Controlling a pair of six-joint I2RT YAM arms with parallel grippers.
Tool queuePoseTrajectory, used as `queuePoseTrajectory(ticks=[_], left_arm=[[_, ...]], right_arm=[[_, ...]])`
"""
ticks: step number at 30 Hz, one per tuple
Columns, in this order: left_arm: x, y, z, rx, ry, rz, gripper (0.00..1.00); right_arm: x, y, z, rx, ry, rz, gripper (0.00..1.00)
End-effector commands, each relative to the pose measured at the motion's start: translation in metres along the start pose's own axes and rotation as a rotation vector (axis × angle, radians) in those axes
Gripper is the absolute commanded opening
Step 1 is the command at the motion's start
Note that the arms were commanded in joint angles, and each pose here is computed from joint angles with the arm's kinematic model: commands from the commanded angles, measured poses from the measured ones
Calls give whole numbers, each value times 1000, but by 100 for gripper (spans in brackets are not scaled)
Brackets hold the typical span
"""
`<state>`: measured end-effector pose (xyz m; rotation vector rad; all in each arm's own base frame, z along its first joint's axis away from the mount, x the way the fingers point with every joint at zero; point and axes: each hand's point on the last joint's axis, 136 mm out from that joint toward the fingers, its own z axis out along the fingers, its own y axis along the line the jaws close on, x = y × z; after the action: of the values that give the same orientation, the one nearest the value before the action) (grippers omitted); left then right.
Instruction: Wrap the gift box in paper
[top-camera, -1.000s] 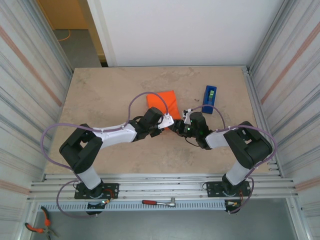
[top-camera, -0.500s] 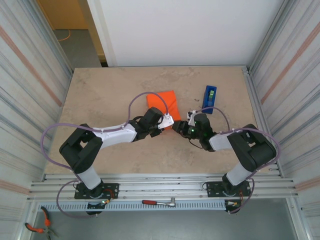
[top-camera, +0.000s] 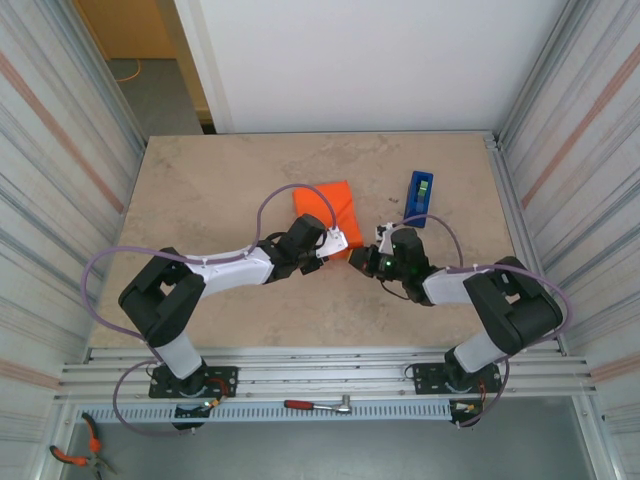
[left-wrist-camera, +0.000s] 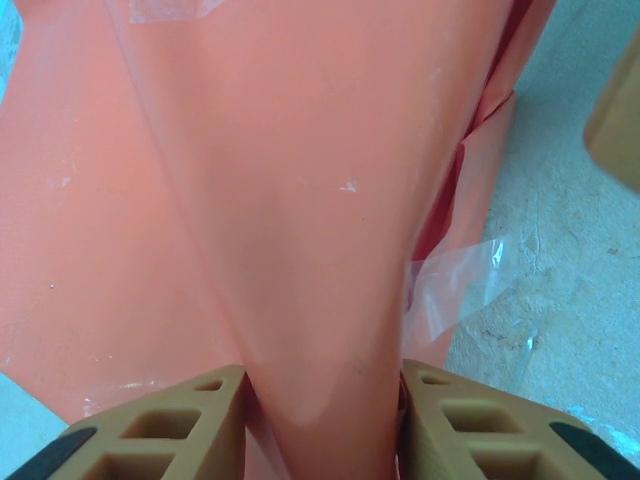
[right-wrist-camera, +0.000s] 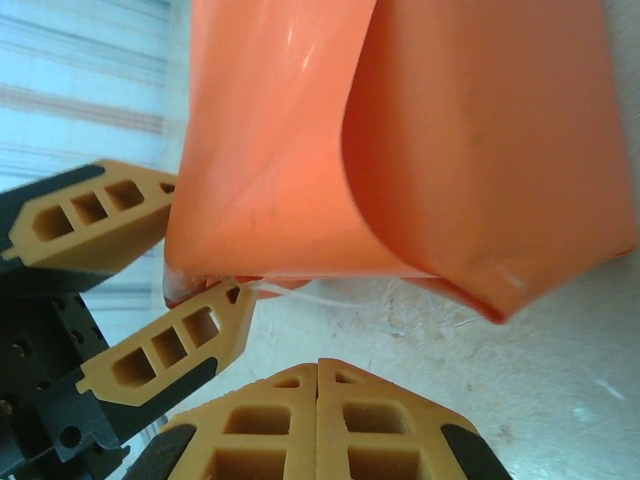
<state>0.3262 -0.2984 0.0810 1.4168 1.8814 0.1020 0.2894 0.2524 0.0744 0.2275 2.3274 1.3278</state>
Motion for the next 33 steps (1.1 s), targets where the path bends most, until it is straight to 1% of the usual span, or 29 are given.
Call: queuePoseTrajectory(ticks=[1,6,18,24,33], left_arm=[[23,-28,8,96,84,23,39],[23,-28,8,94,84,21,39],[24,-28,8,96,86,22,38],[23,-28,8,96,85,23,38],[24,-28,8,96,85,23,39]], right_arm=[[4,11,12,-24,36,-37,0],[9,6,23,-17,53,-28,0],[-2,-3,39,1,43,-8,0],[-4,-14,42,7,37,22,0],[-3,-13,40,-7,36,28,0]])
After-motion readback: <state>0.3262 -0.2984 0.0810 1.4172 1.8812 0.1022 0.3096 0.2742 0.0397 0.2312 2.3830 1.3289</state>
